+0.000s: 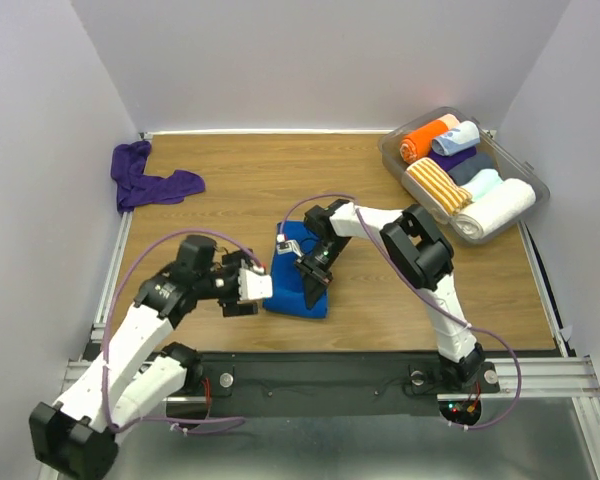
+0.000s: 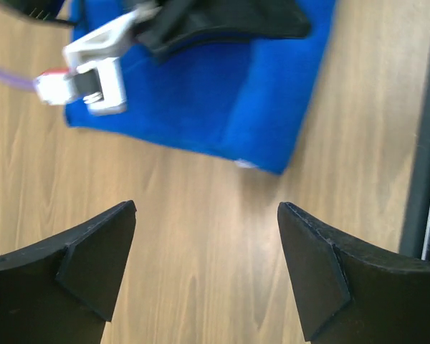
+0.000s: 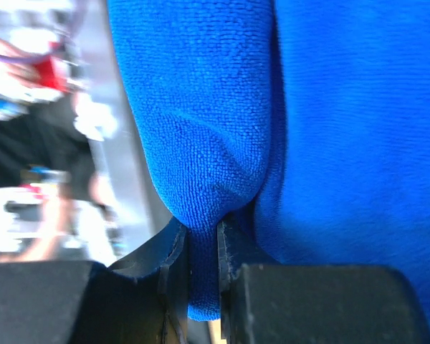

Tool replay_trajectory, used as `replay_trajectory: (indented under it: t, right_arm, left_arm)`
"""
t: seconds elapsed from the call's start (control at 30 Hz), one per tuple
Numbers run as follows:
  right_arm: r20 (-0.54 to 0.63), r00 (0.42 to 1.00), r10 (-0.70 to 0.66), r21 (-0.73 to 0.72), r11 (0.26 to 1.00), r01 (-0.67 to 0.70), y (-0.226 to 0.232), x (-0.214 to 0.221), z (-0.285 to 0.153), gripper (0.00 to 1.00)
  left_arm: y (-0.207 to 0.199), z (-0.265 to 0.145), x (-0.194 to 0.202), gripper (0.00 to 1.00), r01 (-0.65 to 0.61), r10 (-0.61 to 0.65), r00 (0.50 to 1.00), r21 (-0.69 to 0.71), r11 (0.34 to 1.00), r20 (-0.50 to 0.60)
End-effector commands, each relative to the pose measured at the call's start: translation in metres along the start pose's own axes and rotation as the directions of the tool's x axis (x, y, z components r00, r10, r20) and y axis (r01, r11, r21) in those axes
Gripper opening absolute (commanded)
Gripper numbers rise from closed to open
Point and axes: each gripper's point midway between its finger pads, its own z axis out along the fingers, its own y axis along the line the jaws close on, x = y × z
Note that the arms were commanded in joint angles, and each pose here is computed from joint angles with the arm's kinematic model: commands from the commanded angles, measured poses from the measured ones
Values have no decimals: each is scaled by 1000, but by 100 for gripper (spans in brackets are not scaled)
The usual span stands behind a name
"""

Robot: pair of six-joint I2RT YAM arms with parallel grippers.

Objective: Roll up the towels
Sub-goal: Roll the towel

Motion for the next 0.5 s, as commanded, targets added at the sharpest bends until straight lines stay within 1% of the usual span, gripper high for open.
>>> replay_trajectory:
  t: [0.0,0.03,0.07,0.1,0.13,0.17,0.2,0.27,0.33,0.4,0.47]
  right_arm:
    - [-25,989,144,-99,984,-146,-4,13,0,10]
    - [-22,986,166,-114,979,-168,-8,14,2,11]
    - [-20,984,177,-119,977,-178,-10,14,2,12]
    - [-17,981,193,-123,973,-193,-13,14,1,14]
    - [-11,980,197,-129,972,-196,-14,12,0,14]
    - [-14,978,208,-135,969,-208,-17,13,2,16]
    - [-10,977,212,-138,968,-211,-18,13,1,17]
    - [-10,977,211,-134,968,-211,-20,13,0,18]
    - [-11,977,212,-130,969,-212,-23,13,-1,19]
    - [-13,977,211,-122,970,-211,-25,13,-1,20]
    - [-16,977,213,-117,970,-213,-29,13,-1,23]
  left_arm:
    - [7,22,-7,94,-130,127,991,-75,989,-53]
    - [3,32,-10,97,-137,134,989,-53,989,-55]
    - [1,34,-18,98,-160,158,986,-56,986,-46]
    - [-9,46,-22,99,-187,186,981,-9,982,-56]
    - [-8,52,-30,99,-203,202,978,-14,979,-44]
    - [-10,62,-26,99,-204,204,976,5,979,-71]
    - [-19,69,-33,99,-228,230,972,38,973,-58]
    - [-25,82,-39,99,-245,249,967,72,967,-52]
    - [-28,90,-47,99,-273,276,961,79,959,-33]
    - [-32,99,-50,99,-303,306,952,92,948,-22]
    - [-40,107,-43,99,-328,333,943,112,938,-29]
